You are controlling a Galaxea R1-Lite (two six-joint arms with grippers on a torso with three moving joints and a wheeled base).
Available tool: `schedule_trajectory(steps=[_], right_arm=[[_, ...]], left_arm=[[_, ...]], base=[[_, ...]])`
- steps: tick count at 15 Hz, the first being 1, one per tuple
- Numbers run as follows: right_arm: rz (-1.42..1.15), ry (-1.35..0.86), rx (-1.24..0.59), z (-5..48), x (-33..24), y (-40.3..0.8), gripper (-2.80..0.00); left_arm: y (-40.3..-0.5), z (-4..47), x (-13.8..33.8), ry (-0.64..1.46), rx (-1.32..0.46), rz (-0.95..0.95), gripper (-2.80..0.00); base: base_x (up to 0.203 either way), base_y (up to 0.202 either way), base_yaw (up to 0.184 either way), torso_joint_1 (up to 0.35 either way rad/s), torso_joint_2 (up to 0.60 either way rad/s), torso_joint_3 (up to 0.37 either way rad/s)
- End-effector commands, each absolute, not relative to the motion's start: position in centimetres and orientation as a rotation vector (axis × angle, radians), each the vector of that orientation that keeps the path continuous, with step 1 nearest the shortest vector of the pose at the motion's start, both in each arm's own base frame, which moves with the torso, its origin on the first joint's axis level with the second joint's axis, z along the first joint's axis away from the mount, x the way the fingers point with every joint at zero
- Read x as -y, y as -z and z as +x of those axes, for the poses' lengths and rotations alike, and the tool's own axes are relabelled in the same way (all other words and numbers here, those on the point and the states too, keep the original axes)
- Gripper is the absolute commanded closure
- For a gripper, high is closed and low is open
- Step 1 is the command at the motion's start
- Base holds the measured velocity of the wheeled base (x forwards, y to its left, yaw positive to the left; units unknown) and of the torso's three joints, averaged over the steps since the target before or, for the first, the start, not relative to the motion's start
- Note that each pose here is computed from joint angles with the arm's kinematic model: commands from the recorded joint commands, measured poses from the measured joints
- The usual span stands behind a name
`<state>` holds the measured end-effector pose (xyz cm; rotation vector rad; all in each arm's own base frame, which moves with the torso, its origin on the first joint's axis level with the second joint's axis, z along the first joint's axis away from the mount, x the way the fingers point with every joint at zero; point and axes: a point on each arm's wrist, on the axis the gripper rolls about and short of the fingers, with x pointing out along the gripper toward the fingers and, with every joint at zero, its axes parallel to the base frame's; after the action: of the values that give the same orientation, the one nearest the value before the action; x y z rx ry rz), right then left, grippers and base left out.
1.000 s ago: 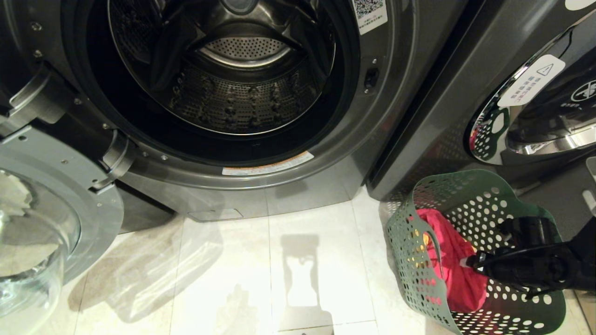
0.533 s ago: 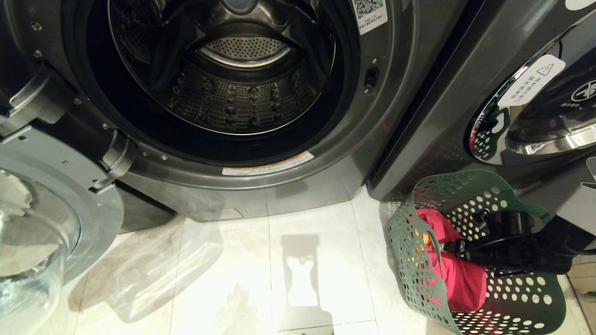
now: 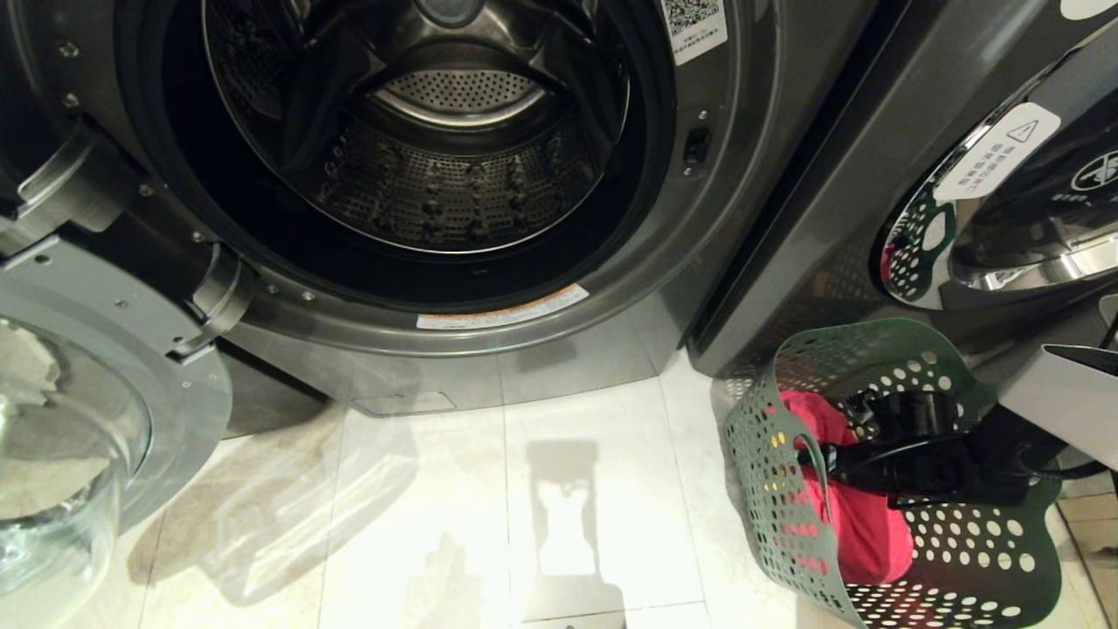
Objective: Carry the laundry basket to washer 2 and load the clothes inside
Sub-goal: Place the clothes into the washing machine
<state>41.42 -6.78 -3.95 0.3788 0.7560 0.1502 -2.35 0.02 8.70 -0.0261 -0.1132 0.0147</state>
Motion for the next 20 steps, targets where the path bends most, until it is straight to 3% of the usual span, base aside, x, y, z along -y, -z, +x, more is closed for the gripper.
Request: schedule_trajectory(steps=[1, 9, 20], right_arm=[[0.357, -0.18, -0.754, 42.4, 5.9, 4.9, -2.8], [0.184, -0.093, -0.74, 45.5, 6.6, 9.3, -2.8], [0.282, -0.207, -0.72, 46.8, 6.5, 8.3, -2.8]], left_arm=[[-7.6, -2.0, 0.0, -0.016, 0.074, -0.026, 0.0], [-7.6, -2.0, 0.0, -0.016, 0.074, -0.026, 0.0], [-7.6, -2.0, 0.0, -0.016, 0.074, -0.026, 0.0]], base=[[0.0, 0.0, 0.0, 0.0, 0.0, 0.0], [0.0, 0.0, 0.0, 0.0, 0.0, 0.0], [0.0, 0.0, 0.0, 0.0, 0.0, 0.0]])
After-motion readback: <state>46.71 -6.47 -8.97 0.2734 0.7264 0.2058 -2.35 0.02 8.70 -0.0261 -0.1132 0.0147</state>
